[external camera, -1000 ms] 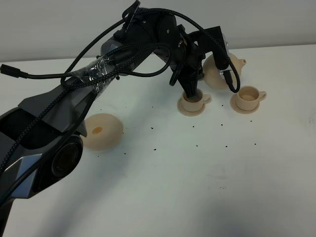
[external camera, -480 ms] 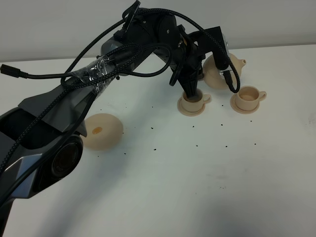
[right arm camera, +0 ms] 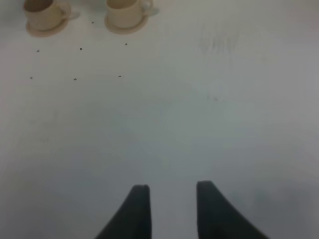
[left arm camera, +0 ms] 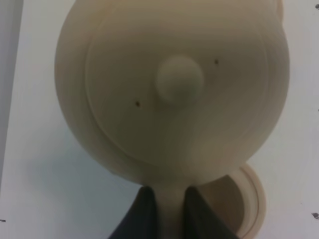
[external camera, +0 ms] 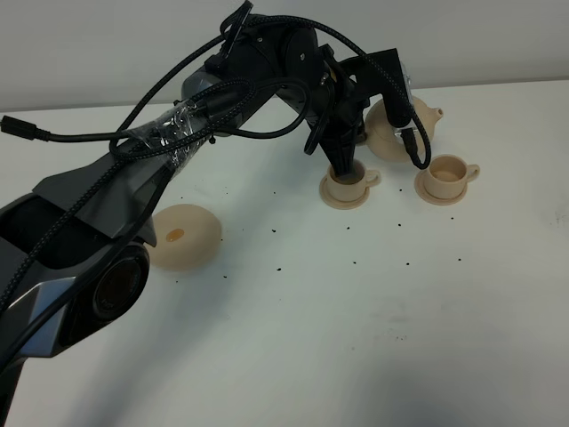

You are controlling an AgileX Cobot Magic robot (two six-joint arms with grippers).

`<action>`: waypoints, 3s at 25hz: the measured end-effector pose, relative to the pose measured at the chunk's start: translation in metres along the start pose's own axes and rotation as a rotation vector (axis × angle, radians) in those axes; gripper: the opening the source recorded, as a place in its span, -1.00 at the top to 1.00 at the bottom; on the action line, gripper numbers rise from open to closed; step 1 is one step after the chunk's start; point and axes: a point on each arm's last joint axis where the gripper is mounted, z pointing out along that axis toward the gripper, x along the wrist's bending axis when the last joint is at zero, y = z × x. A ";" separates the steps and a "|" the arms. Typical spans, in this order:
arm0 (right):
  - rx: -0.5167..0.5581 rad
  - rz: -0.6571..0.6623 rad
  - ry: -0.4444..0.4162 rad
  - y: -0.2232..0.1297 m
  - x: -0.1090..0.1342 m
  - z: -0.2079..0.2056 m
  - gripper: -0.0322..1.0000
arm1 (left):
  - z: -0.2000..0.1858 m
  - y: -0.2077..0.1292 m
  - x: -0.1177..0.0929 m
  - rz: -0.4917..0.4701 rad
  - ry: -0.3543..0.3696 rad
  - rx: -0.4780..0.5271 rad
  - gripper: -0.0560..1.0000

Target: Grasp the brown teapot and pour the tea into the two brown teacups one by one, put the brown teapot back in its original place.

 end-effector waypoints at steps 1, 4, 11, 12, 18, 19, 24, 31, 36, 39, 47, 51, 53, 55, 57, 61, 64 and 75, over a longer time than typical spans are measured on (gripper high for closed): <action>0.000 0.000 0.000 0.000 0.000 0.000 0.47 | 0.000 0.000 0.000 0.000 0.000 0.000 0.67; 0.000 0.000 0.000 0.000 0.000 0.000 0.47 | 0.000 0.000 0.000 0.000 -0.005 0.003 0.67; 0.000 0.000 0.000 0.000 0.000 0.000 0.47 | 0.000 0.000 0.002 0.008 0.019 0.001 0.67; 0.000 0.000 0.000 0.000 0.000 0.000 0.47 | 0.000 0.000 0.002 0.009 0.021 0.002 0.67; 0.000 0.000 0.000 0.000 0.000 0.000 0.47 | 0.001 0.005 -0.002 0.057 0.038 0.032 0.67; 0.000 0.000 0.000 0.000 0.000 0.000 0.47 | 0.001 0.006 -0.003 0.069 0.042 0.038 0.67; 0.000 0.000 0.000 0.000 0.000 0.000 0.47 | 0.001 0.007 -0.002 0.137 0.076 0.076 0.67; 0.000 0.000 0.000 0.000 0.000 0.000 0.47 | 0.001 0.006 0.002 0.203 0.125 0.091 0.67; 0.000 0.000 0.001 0.000 0.000 0.000 0.47 | 0.017 0.000 -0.001 0.249 0.116 0.116 0.67; 0.000 0.000 0.001 0.000 0.000 0.000 0.47 | 0.026 -0.003 -0.002 0.268 0.119 0.130 0.67; 0.000 0.002 0.003 0.000 0.000 0.000 0.47 | 0.029 -0.001 0.003 0.353 0.184 0.114 0.67; 0.000 0.002 0.004 0.000 0.000 0.000 0.47 | 0.029 -0.001 0.004 0.363 0.193 0.110 0.67; 0.000 0.003 0.006 0.000 0.001 0.000 0.47 | 0.031 -0.001 0.003 0.373 0.191 0.112 0.67; 0.000 0.004 0.007 0.000 0.001 0.000 0.47 | 0.033 -0.002 0.003 0.385 0.193 0.112 0.67; 0.000 0.004 0.007 0.000 0.001 0.000 0.47 | 0.036 -0.003 0.002 0.400 0.192 0.113 0.67; 0.000 0.004 0.007 0.000 0.001 0.000 0.47 | 0.038 -0.003 0.002 0.417 0.196 0.112 0.67; 0.000 0.004 0.008 0.000 0.001 0.000 0.47 | 0.038 -0.001 0.003 0.420 0.212 0.101 0.67; 0.000 0.005 0.009 0.000 0.001 0.000 0.47 | 0.056 0.005 -0.005 0.471 0.234 0.078 0.67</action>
